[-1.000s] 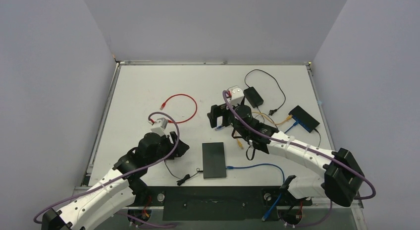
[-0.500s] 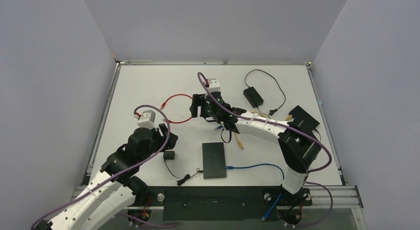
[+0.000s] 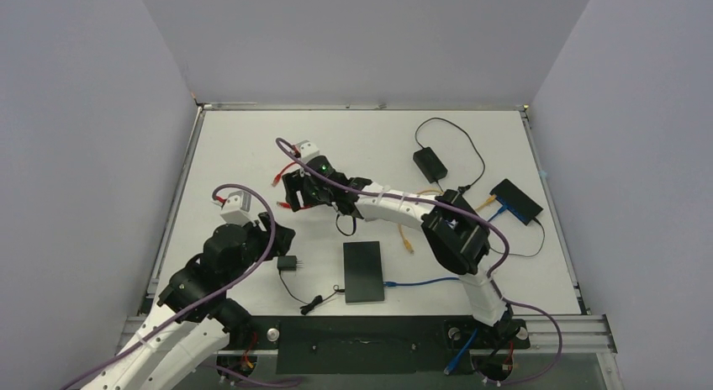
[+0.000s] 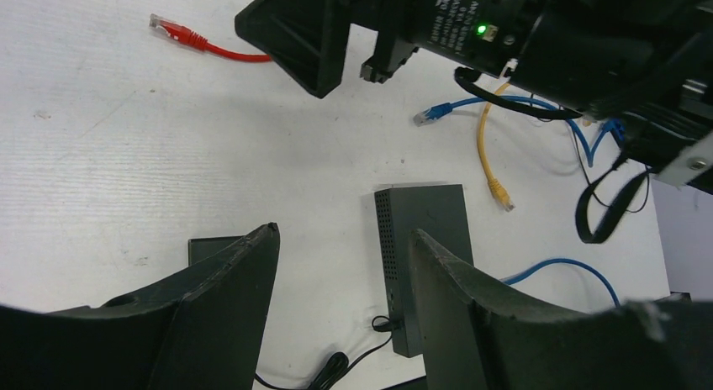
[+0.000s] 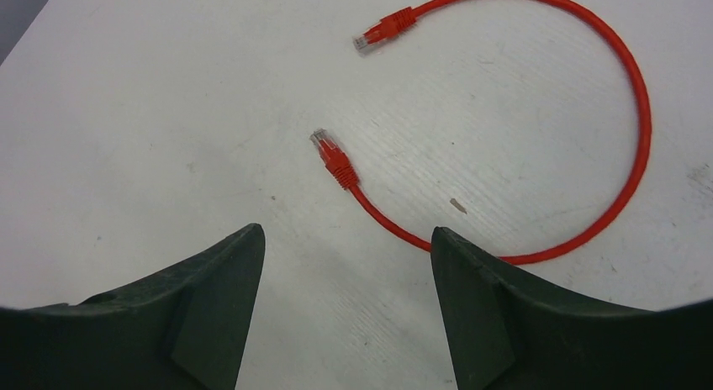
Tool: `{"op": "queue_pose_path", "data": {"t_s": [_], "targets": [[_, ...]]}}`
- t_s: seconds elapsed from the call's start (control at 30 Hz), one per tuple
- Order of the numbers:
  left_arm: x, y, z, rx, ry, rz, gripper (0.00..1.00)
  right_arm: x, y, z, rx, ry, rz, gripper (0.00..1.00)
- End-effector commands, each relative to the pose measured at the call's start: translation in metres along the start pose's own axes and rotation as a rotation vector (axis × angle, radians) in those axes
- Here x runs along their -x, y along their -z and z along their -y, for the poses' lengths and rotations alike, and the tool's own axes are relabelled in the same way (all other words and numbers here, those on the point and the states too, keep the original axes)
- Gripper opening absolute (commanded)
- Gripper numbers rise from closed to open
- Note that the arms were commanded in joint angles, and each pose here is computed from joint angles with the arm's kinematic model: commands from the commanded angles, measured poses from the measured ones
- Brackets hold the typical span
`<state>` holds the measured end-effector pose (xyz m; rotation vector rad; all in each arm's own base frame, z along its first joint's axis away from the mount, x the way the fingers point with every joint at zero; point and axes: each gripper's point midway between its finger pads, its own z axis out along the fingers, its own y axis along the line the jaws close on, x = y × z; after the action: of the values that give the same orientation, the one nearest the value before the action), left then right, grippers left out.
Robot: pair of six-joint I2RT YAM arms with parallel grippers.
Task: Insert the plug into the switch port
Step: Pick up the connector from the center of the board.
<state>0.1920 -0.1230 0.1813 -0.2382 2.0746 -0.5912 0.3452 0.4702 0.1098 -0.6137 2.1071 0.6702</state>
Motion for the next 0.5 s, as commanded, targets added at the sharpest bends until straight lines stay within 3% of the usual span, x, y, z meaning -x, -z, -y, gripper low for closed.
{"op": "queue_pose_path", "data": {"t_s": [0.0, 0.47], "targets": [[0.018, 0.01, 0.013, -0.059, 0.038, 0.06, 0.55, -0.001, -0.014, -0.012, 0.09, 0.116, -0.055, 0.68], [0.013, 0.012, 0.015, -0.086, 0.054, 0.055, 0.55, -0.032, -0.059, -0.014, 0.11, 0.243, -0.144, 0.63]]}}
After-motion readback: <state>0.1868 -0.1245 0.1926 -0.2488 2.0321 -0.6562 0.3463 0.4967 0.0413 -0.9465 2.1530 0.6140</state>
